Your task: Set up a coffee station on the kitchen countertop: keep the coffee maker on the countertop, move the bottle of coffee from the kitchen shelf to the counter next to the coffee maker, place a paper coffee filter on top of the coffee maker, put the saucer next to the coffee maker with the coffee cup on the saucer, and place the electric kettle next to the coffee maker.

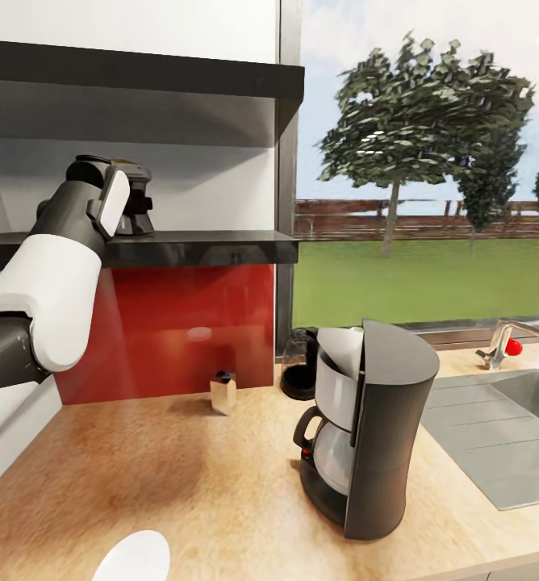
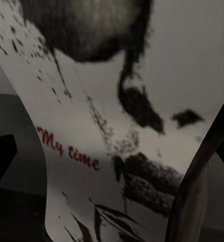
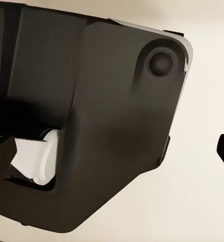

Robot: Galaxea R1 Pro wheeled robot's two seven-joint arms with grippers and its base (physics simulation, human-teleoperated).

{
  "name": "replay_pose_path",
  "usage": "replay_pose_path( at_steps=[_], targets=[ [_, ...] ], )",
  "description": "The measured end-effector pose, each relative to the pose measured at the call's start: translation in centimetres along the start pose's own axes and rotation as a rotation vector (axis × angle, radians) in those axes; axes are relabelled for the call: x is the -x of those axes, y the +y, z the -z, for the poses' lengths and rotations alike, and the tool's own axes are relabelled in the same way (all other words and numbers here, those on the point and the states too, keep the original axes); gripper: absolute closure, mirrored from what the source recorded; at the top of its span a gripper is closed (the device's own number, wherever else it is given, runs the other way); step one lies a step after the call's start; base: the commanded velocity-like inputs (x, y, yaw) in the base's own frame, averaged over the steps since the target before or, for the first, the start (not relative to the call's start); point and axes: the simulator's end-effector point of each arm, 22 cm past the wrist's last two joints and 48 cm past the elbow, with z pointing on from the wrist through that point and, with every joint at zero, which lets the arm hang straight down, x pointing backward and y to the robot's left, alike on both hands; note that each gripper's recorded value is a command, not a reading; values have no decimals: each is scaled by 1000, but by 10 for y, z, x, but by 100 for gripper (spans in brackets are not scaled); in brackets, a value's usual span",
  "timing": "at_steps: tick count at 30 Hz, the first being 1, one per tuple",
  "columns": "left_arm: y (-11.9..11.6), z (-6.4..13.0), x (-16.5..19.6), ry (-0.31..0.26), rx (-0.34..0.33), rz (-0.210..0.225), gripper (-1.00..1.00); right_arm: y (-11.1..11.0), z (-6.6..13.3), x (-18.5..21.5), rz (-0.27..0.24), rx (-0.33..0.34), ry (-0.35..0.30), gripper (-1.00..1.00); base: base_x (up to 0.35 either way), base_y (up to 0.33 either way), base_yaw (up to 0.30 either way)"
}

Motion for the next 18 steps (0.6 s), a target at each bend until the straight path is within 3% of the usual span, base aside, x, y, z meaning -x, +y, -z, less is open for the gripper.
replay_pose_path(
  at_steps=[18],
  targets=[
    [1, 0, 0, 0, 2, 0, 100, -1, 0, 0, 0, -1, 1, -100, 0, 0, 0]
  ],
)
